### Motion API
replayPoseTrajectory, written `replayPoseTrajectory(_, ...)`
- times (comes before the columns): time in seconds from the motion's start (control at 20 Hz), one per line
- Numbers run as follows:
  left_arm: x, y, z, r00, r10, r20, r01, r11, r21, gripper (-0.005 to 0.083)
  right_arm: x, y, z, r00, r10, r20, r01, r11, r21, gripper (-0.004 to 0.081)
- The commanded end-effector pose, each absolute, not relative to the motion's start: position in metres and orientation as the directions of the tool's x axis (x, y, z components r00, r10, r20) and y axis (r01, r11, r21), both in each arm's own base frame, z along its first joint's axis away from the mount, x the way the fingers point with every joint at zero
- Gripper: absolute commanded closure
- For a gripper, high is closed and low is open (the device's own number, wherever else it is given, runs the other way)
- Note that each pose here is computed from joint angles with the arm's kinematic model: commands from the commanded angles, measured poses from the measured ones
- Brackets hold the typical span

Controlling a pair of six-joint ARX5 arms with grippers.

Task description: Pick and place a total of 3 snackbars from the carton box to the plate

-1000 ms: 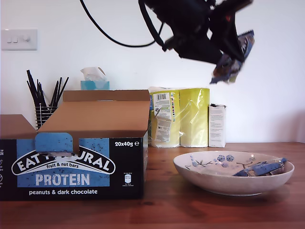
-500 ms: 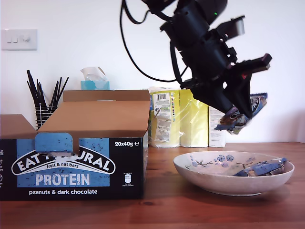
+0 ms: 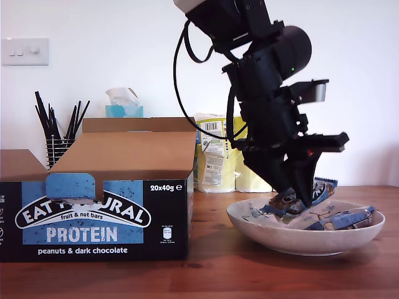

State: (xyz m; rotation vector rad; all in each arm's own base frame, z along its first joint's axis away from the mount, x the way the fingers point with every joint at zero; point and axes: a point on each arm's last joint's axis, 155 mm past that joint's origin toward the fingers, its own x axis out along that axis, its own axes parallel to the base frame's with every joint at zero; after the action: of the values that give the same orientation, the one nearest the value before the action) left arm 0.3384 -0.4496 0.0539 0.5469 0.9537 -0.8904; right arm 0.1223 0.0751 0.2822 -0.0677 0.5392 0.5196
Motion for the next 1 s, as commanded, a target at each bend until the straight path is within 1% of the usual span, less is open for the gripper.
replayPoseTrajectory(0.0, 0.339, -0.448, 0.043, 0.276, -0.388, -0.879, 0.842, 0.539, 0.027, 0.0646, 0.121, 0.075, 0.285, 0.735, 0.461, -0.497, -0.492, 0.867, 0.077, 0.0783)
replayPoseTrajectory(0.1, 0.339, -0.447, 0.043, 0.275, -0.387, -0.88, 0.842, 0.539, 0.026, 0.0637, 0.121, 0.075, 0.285, 0.735, 0.461, -0.497, -0.492, 0.867, 0.076, 0.0783)
replayPoseTrajectory(0.15, 0.338, -0.446, 0.042, 0.272, -0.383, -0.883, 0.842, 0.539, 0.026, 0.0606, 0.121, 0.075, 0.285, 0.735, 0.461, -0.497, -0.492, 0.867, 0.076, 0.0783)
replayPoseTrajectory(0.3, 0.339, -0.442, 0.041, 0.279, -0.363, -0.889, 0.837, 0.545, 0.04, 0.0429, 0.121, 0.075, 0.285, 0.736, 0.461, -0.496, -0.492, 0.867, 0.076, 0.0783)
replayPoseTrajectory(0.35, 0.341, -0.44, 0.041, 0.291, -0.352, -0.89, 0.832, 0.552, 0.053, 0.0384, 0.121, 0.075, 0.285, 0.736, 0.461, -0.496, -0.493, 0.867, 0.075, 0.0783)
replayPoseTrajectory(0.4, 0.342, -0.439, 0.041, 0.296, -0.348, -0.89, 0.829, 0.556, 0.058, 0.0357, 0.121, 0.075, 0.285, 0.736, 0.461, -0.496, -0.493, 0.867, 0.075, 0.0783)
replayPoseTrajectory(0.45, 0.342, -0.439, 0.041, 0.297, -0.348, -0.889, 0.829, 0.556, 0.059, 0.0358, 0.121, 0.075, 0.285, 0.736, 0.461, -0.496, -0.494, 0.867, 0.073, 0.0783)
replayPoseTrajectory(0.55, 0.343, -0.44, 0.047, 0.301, -0.354, -0.885, 0.831, 0.554, 0.061, 0.0397, 0.121, 0.075, 0.285, 0.736, 0.461, -0.496, -0.494, 0.866, 0.073, 0.0783)
replayPoseTrajectory(0.6, 0.343, -0.44, 0.051, 0.3, -0.355, -0.886, 0.831, 0.553, 0.06, 0.0479, 0.121, 0.075, 0.285, 0.736, 0.461, -0.496, -0.494, 0.867, 0.073, 0.0783)
replayPoseTrajectory(0.7, 0.339, -0.442, 0.073, 0.287, -0.373, -0.882, 0.837, 0.546, 0.041, 0.0729, 0.121, 0.075, 0.285, 0.736, 0.461, -0.496, -0.494, 0.867, 0.073, 0.0783)
replayPoseTrajectory(0.75, 0.336, -0.444, 0.089, 0.278, -0.397, -0.875, 0.842, 0.538, 0.024, 0.0802, 0.121, 0.075, 0.285, 0.735, 0.461, -0.497, -0.494, 0.867, 0.073, 0.0783)
replayPoseTrajectory(0.8, 0.334, -0.447, 0.105, 0.279, -0.43, -0.859, 0.848, 0.53, 0.01, 0.0788, 0.123, 0.076, 0.284, 0.732, 0.459, -0.503, -0.494, 0.867, 0.072, 0.0783)
replayPoseTrajectory(0.95, 0.328, -0.448, 0.153, 0.3, -0.502, -0.811, 0.855, 0.518, -0.005, 0.0788, 0.13, 0.081, 0.282, 0.722, 0.452, -0.524, -0.506, 0.861, 0.044, 0.0783)
